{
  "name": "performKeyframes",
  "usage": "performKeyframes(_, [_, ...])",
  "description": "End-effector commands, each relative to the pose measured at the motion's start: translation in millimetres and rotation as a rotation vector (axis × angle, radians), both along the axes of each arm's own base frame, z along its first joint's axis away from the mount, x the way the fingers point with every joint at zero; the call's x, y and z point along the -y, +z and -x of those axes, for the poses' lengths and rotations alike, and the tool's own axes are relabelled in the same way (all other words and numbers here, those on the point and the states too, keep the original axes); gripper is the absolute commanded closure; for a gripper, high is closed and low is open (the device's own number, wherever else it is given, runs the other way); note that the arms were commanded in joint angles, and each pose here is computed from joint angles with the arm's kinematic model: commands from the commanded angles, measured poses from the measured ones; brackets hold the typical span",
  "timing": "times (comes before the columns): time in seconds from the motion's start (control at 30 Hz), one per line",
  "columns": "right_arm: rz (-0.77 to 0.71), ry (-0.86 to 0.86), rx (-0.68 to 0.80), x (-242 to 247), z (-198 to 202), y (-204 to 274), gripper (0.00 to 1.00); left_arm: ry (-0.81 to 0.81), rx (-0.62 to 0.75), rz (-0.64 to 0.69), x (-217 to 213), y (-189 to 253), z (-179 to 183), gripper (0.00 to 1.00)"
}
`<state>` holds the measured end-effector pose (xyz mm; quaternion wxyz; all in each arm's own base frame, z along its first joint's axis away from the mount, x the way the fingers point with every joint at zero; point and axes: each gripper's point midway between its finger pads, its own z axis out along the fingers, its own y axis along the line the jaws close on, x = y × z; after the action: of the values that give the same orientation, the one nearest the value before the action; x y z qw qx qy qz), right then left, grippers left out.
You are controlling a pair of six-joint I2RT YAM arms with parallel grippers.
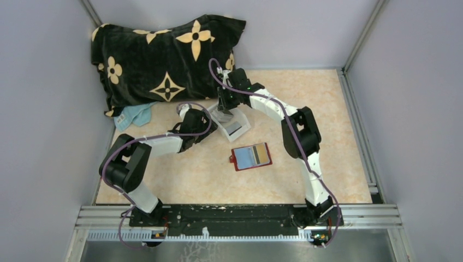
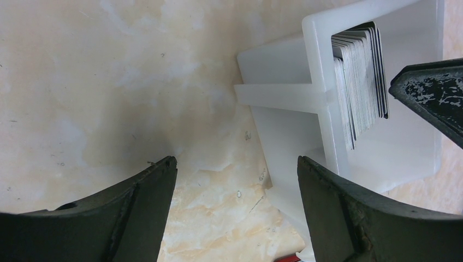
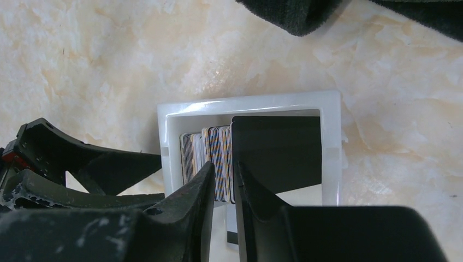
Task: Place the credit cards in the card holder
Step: Pick up the credit card from the storage box.
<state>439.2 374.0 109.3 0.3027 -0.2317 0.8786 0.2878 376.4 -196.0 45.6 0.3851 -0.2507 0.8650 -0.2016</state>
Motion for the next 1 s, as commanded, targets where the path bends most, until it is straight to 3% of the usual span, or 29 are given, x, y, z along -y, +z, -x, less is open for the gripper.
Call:
performKeyframes(0.0, [-0.019,0.017,0.098,-2.0,2.7,43.4,0.81,-0.003,-0.063,-0.03,-6.1,-17.7,6.5,0.12])
performKeyframes(0.07, [-0.017,0.023,0.101,-3.1,4.1,44.5,0.79,-0.005,-0.064,-0.032,-6.3,-18.1,6.8,0.12])
performKeyframes(0.23, [0.014,0.01,0.114,-0.2,2.0,42.3,0.54,-0.002,-0.064,-0.036,-7.3,-16.5,6.4,0.12])
performKeyframes(0.33, [0.027,0.01,0.107,-1.2,-1.7,35.1,0.47,-0.003,-0.066,-0.039,-7.6,-17.4,6.4,0.12])
performKeyframes(0.97, [-0.003,0.04,-0.019,-10.2,-4.2,-11.8,0.46,-0.003,-0.08,-0.04,-8.9,-23.0,7.5,0.12])
